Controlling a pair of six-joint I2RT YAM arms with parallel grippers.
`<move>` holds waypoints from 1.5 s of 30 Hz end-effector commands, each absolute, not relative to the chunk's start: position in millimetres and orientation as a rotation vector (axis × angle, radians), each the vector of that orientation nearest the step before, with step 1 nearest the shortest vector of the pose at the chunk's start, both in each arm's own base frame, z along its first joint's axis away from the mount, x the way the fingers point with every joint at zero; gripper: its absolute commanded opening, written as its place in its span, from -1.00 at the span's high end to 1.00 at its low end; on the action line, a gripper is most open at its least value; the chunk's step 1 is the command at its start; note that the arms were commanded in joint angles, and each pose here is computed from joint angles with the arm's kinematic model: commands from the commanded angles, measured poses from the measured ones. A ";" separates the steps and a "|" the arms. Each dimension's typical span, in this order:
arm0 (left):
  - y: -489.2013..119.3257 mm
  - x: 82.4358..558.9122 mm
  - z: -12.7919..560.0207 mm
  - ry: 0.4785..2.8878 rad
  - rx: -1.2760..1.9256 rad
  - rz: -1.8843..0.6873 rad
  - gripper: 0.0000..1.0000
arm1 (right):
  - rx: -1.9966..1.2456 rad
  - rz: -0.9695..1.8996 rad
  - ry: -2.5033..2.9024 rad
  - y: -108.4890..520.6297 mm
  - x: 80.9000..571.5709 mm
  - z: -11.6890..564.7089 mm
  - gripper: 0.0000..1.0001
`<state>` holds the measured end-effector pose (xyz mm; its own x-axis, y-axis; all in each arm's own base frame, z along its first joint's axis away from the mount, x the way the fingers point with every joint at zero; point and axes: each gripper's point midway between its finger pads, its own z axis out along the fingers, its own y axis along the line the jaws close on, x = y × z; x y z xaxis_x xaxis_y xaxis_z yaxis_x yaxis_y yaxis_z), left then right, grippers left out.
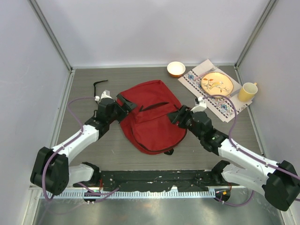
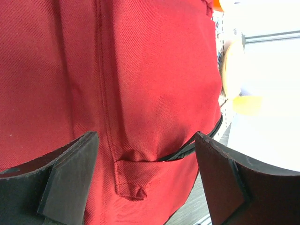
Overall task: Pack the student bag
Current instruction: Zip the student bag at the center of the board.
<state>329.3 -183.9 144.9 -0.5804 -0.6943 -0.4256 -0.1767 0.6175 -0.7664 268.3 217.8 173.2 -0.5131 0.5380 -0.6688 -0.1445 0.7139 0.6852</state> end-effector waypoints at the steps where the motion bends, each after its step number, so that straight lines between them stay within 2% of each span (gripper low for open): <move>1: -189.2 338.5 159.8 2.029 -0.680 -0.967 -0.73 | 0.104 0.865 1.864 231.5 275.1 225.2 -0.32; 9: -194.2 341.9 148.6 1.987 -0.728 -1.039 -0.72 | 0.029 0.923 1.910 250.5 273.3 229.7 -0.32; 15: -190.4 344.2 140.1 1.985 -0.759 -1.016 -0.62 | -0.037 0.973 1.954 266.0 270.4 226.2 -0.32; 21: -186.0 346.9 131.0 1.995 -0.784 -0.988 -0.32 | -0.149 0.999 1.993 288.4 276.6 228.0 -0.29; 22: -185.5 348.3 129.8 1.996 -0.785 -0.986 -0.18 | -0.168 1.012 1.999 292.6 276.5 228.0 -0.27; 25: -185.3 349.8 128.0 1.998 -0.782 -0.983 0.03 | -0.216 1.023 2.008 304.4 282.4 230.3 -0.25; 27: -184.9 350.4 124.9 2.005 -0.785 -0.977 0.10 | -0.233 1.015 2.003 310.5 290.1 233.6 -0.24; 31: -184.3 350.8 124.1 2.006 -0.785 -0.976 0.40 | -0.250 0.986 2.021 321.7 305.6 228.0 -0.23; 45: -188.3 347.3 132.3 2.009 -0.759 -1.019 0.68 | -0.220 1.101 2.091 365.1 331.8 189.0 -0.15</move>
<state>340.4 -184.6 110.8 -0.5594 -0.7606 -0.3294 -0.2419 0.5299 -0.8128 323.8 346.3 155.9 -0.7422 0.1374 -0.6559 -0.4028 0.6907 0.6006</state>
